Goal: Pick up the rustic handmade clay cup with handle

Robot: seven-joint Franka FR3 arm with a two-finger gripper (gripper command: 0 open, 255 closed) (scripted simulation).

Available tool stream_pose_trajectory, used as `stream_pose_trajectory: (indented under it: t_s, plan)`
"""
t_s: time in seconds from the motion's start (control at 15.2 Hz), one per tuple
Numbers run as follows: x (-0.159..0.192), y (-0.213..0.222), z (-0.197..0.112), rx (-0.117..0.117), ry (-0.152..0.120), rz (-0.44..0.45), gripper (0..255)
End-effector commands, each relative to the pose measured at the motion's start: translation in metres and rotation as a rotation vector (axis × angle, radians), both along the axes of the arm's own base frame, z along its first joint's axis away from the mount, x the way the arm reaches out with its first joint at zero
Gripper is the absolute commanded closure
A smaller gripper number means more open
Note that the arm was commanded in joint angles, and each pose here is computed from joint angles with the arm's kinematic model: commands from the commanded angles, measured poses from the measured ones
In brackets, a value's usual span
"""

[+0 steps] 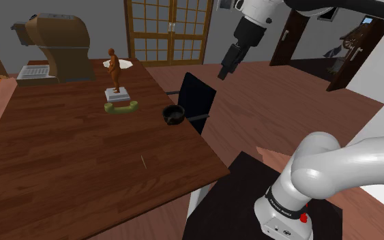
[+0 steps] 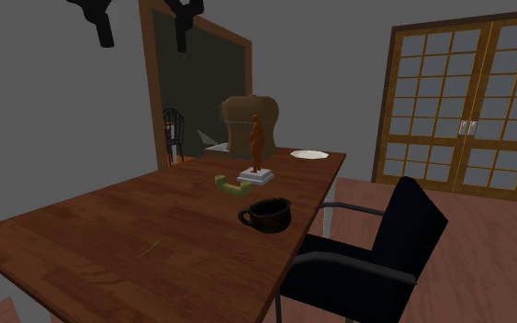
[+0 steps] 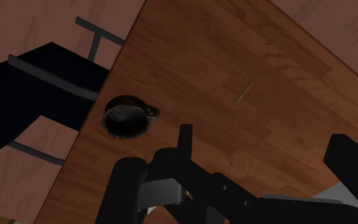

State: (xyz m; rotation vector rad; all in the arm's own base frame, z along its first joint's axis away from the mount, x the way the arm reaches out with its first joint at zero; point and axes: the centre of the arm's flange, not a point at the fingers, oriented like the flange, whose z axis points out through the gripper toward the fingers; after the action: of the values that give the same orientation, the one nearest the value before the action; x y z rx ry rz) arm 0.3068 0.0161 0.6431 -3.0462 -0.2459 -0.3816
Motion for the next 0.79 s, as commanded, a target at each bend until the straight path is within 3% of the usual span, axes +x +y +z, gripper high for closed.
stream_pose_trajectory:
  t_s: [0.0, 0.73]
  plan:
    - [0.000, 0.000, 0.000, 0.000, 0.000, 0.000, 0]
    - [0.103, -0.028, -0.102, -0.019, 0.033, 0.048, 0]
